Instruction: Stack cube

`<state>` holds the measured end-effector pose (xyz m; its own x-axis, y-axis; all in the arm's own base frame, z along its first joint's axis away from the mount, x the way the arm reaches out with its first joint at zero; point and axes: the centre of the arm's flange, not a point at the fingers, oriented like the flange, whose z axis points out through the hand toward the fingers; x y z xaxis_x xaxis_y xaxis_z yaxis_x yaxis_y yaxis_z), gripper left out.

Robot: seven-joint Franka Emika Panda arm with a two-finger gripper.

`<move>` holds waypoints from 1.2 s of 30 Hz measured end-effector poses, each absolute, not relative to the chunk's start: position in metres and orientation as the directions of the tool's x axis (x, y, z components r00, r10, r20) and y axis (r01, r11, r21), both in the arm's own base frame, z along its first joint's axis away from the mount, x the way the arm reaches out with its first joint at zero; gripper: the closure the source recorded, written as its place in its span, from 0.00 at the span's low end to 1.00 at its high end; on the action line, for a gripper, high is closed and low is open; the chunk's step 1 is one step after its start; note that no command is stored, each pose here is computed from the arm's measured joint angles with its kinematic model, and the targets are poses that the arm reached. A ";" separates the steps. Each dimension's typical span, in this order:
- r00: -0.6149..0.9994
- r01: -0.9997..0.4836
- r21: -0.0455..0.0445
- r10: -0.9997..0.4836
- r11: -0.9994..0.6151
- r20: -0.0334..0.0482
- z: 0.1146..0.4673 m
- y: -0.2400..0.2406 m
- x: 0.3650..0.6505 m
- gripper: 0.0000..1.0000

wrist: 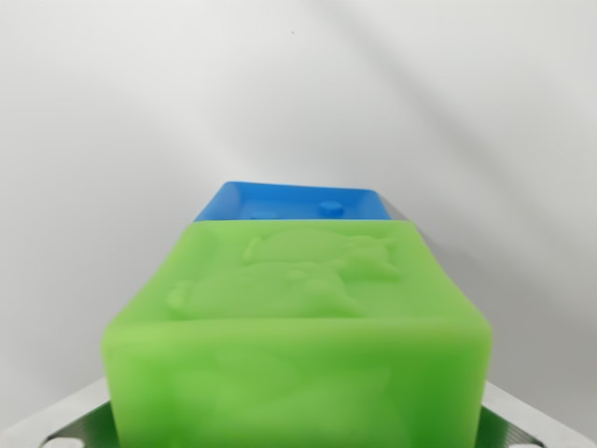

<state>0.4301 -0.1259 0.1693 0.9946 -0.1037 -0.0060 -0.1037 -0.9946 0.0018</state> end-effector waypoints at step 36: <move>0.995 -0.104 0.002 -0.104 -0.995 -0.005 0.169 -0.126 0.430 0.00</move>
<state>0.4303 -0.1260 0.1690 0.9946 -0.1037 -0.0054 -0.1037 -0.9946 0.0017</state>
